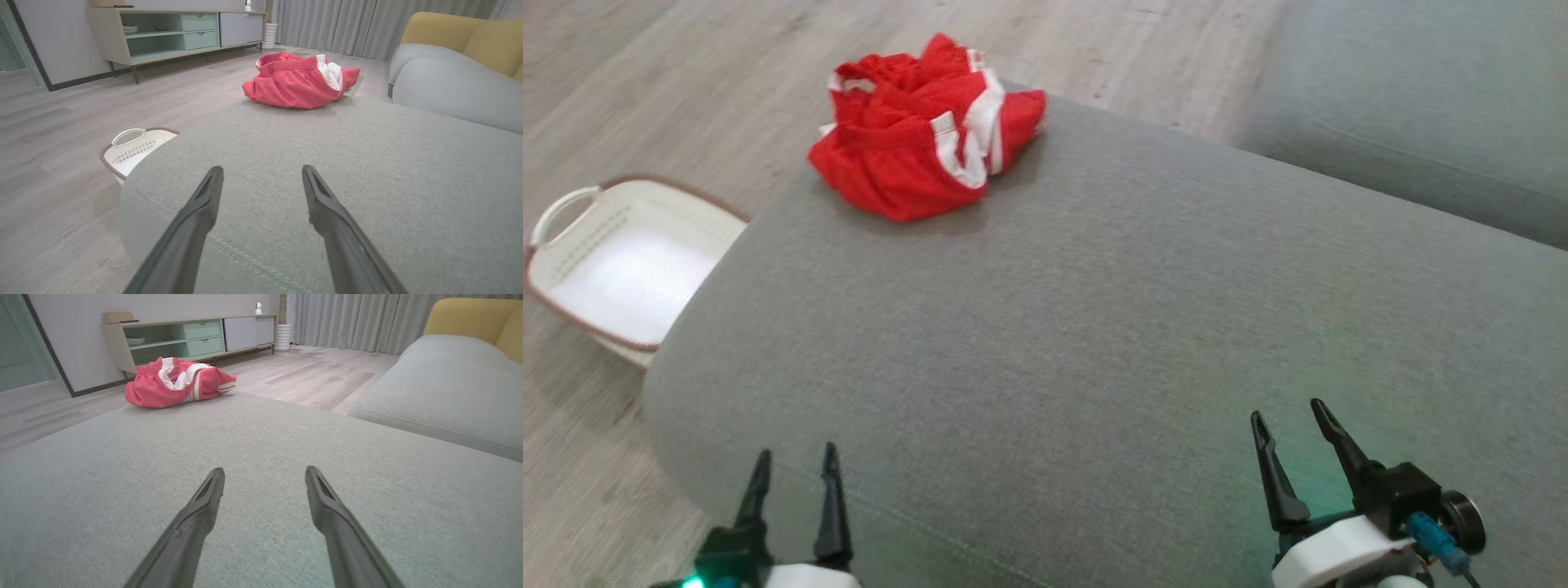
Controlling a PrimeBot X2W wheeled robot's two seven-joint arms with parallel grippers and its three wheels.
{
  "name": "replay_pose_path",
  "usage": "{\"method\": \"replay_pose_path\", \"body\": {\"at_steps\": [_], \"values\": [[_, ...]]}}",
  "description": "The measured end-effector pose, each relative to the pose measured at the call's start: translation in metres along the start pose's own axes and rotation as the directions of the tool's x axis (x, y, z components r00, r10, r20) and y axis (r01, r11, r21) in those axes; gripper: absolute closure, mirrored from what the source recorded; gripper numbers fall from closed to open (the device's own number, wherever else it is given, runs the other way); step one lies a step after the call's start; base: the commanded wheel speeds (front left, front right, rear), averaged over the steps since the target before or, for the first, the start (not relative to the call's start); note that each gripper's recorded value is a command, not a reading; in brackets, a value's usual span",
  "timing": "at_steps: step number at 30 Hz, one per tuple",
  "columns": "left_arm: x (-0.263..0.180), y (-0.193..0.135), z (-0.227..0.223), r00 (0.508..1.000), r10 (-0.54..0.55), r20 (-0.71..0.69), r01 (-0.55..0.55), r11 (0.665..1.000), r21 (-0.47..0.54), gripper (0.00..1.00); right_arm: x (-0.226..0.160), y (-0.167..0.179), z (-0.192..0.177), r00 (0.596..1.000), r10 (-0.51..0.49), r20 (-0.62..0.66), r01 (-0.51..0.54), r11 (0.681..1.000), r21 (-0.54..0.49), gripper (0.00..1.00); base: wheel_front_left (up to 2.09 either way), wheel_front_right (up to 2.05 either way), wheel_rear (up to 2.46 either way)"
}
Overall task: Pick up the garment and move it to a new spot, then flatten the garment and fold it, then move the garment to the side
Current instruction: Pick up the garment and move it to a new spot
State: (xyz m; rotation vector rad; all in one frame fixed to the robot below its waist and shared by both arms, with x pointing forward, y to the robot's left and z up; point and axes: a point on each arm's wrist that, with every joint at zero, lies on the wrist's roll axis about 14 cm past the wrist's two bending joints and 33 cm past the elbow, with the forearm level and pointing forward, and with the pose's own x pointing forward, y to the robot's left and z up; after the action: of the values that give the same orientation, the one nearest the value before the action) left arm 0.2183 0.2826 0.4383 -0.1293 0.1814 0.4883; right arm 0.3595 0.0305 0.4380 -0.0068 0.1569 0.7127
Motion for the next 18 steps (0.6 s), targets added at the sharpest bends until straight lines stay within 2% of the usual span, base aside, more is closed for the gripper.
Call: {"method": "replay_pose_path", "body": {"at_steps": [4,7,8,11,14,18], "values": [[0.0,0.03,0.01,0.996,0.082,0.026,-0.083,0.996,0.033,0.0,0.003,0.007,0.003,1.0,0.025,0.009,-0.025,1.0,0.0,0.0,0.0,0.0,0.0],[0.006,0.056,0.039,0.984,0.147,0.097,-0.152,0.987,0.046,0.0,0.005,0.005,0.007,0.999,0.021,0.025,-0.021,1.0,-0.004,0.0,0.0,0.0,0.0],[0.006,0.056,0.039,0.984,0.147,0.097,-0.152,0.987,0.046,0.0,0.005,0.005,0.007,0.999,0.021,0.025,-0.021,1.0,-0.004,0.0,0.0,0.0,0.0],[0.019,0.075,0.082,0.97,0.154,0.186,-0.177,0.977,0.115,0.0,0.011,-0.004,0.016,0.999,0.006,0.048,-0.004,1.0,-0.025,0.0,0.0,0.0,0.0],[0.044,0.063,0.143,0.954,0.079,0.291,-0.136,0.974,0.181,0.0,0.017,-0.016,0.022,0.998,-0.017,0.059,0.019,0.999,-0.049,0.0,0.0,0.0,0.0],[0.088,0.024,0.227,0.911,-0.072,0.406,-0.052,0.957,0.286,0.0,0.026,-0.033,0.027,0.997,-0.048,0.064,0.053,0.996,-0.078,0.0,0.0,0.0,0.0]]}}
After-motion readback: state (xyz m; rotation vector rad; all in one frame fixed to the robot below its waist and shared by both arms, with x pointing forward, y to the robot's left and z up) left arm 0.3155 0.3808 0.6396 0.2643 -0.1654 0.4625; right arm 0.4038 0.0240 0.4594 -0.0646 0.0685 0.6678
